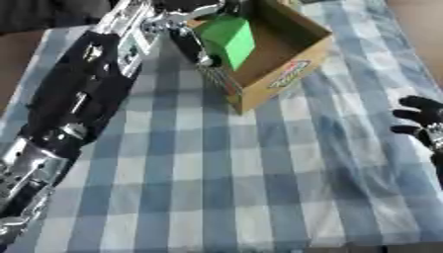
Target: Pick up objects on the table and place them in the box.
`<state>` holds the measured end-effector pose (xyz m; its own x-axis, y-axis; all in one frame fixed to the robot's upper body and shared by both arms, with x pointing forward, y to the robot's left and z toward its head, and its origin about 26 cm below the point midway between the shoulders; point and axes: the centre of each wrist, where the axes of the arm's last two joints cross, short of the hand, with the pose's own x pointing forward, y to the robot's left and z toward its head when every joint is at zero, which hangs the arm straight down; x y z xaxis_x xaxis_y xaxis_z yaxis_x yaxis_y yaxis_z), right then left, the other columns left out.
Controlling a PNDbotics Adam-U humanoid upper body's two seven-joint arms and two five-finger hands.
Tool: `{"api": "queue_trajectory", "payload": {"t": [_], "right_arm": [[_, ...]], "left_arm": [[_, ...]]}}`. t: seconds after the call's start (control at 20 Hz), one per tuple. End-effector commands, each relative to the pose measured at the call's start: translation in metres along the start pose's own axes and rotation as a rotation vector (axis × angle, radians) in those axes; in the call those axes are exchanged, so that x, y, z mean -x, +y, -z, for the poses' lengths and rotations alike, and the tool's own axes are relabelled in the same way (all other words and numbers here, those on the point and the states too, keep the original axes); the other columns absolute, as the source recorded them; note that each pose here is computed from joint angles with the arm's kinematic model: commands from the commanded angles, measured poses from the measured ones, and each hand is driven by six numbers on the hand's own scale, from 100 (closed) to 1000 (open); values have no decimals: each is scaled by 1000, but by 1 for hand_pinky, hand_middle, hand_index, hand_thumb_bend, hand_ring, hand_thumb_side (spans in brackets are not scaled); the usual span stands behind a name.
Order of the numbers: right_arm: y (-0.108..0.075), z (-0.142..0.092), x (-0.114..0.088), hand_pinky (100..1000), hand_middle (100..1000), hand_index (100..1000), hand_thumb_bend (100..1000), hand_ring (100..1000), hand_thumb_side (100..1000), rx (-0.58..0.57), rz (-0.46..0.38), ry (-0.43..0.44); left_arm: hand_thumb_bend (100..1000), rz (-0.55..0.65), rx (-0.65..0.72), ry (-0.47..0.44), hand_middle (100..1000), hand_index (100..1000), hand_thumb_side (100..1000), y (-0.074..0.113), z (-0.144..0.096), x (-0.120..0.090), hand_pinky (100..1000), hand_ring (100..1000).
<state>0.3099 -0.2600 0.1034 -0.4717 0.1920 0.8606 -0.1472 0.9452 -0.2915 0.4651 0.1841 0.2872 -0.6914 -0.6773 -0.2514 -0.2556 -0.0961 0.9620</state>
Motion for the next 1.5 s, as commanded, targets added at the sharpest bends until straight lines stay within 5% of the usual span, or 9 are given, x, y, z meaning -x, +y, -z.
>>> {"api": "queue_trajectory", "payload": {"t": [0.05, 0.55, 0.75, 0.9, 1.0, 1.25, 1.5], "right_arm": [[-1, 5, -6, 719, 811, 848, 100, 816, 728, -18, -8, -27], [7, 17, -14, 718, 811, 848, 100, 816, 730, -64, 15, -71], [9, 18, -16, 718, 811, 848, 100, 816, 732, -73, 22, -78], [9, 18, -16, 718, 811, 848, 100, 816, 734, -71, 22, -77], [9, 18, -16, 718, 811, 848, 100, 816, 732, -69, 22, -76], [7, 17, -15, 718, 811, 848, 100, 816, 733, -62, 18, -71], [4, 15, -13, 718, 810, 848, 100, 816, 730, -47, 7, -64]], "left_arm": [[495, 17, -46, 34, 511, 679, 100, 11, 1, 6, 727, 615], [554, 55, -74, 178, 548, 712, 100, -20, 11, 8, 730, 636], [644, 81, -67, 227, 603, 747, 100, -32, 11, 11, 743, 674], [870, 115, -65, 237, 718, 837, 326, -34, 11, 11, 792, 750], [934, 132, -77, 235, 776, 882, 450, -31, 10, 11, 825, 791], [1000, 125, -53, 185, 821, 932, 590, -20, 4, 14, 869, 824], [1000, 121, 15, 76, 820, 933, 618, 15, -16, 16, 872, 827]]}}
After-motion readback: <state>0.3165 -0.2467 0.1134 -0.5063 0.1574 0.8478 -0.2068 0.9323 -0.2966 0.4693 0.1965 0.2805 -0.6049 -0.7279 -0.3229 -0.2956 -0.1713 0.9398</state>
